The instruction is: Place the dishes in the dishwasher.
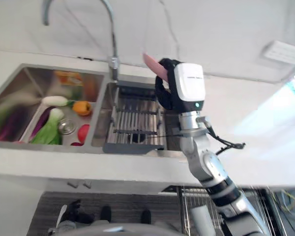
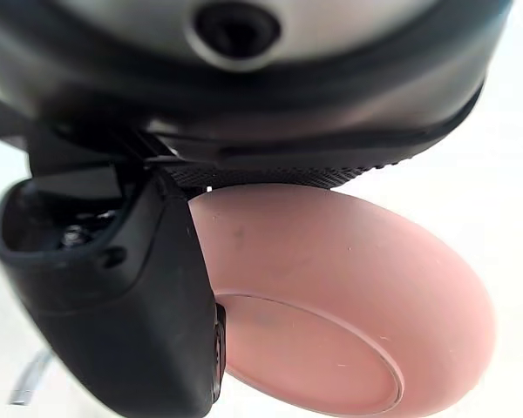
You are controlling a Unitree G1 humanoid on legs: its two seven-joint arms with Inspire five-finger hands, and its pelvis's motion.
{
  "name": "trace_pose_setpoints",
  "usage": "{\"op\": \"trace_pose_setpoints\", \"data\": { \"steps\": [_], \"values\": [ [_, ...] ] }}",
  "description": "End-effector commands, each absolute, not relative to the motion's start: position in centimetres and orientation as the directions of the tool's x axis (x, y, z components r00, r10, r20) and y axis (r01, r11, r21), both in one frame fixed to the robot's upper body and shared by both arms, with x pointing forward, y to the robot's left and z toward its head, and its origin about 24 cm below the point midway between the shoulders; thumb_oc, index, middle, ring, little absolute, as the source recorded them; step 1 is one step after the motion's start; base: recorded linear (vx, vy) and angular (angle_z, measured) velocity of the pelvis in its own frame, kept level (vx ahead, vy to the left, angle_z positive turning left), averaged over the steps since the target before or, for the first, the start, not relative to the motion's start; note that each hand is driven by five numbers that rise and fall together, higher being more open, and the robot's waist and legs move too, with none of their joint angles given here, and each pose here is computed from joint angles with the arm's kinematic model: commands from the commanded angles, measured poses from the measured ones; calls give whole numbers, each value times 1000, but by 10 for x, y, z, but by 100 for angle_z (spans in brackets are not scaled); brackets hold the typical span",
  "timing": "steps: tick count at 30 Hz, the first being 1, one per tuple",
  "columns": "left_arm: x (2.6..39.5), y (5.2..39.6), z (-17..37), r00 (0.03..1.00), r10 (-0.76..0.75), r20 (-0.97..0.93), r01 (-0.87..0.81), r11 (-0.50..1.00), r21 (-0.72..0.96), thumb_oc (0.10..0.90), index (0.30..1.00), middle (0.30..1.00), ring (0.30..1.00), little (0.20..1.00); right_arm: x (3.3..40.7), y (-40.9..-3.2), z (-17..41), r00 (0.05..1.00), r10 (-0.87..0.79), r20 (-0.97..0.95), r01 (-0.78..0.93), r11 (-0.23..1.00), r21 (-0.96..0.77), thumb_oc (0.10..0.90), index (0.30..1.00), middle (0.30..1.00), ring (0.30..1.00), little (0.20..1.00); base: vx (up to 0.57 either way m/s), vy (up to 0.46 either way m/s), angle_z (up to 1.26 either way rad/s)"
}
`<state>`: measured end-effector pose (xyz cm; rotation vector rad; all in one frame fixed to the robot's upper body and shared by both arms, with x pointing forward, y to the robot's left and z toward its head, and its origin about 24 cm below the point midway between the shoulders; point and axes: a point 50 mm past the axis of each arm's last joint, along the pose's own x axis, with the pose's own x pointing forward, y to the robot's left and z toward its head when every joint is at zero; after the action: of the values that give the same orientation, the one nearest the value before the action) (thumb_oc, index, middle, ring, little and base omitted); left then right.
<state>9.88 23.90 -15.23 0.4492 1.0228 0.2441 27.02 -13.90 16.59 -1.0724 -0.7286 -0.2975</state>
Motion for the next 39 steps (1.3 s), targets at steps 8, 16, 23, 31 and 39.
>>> {"op": "trace_pose_setpoints", "data": {
  "steps": [8,16,23,31,39],
  "values": [
    [134,211,-148,607,327,-725,46,896,442,800,900,900,900,900,243,-156,242,416,137,899,803,408,-434,400,300,300,300,300,-227,42,-124],
    [121,208,-154,552,351,-756,25,900,435,800,900,900,900,900,239,-167,236,446,156,881,828,301,-473,400,300,300,300,300,44,-60,-95],
    [110,205,-158,515,352,-782,26,905,424,800,900,900,900,900,232,-179,209,582,173,795,764,221,-607,400,300,300,300,300,52,-88,9],
    [106,205,-159,512,348,-785,56,899,435,800,900,900,900,900,250,-177,143,809,262,527,514,121,-849,400,300,300,300,300,10,-45,0],
    [98,205,-162,475,359,-803,20,908,418,800,900,900,900,900,273,-188,67,936,250,250,277,-78,-958,400,300,300,300,300,11,-37,12]
  ]
}}
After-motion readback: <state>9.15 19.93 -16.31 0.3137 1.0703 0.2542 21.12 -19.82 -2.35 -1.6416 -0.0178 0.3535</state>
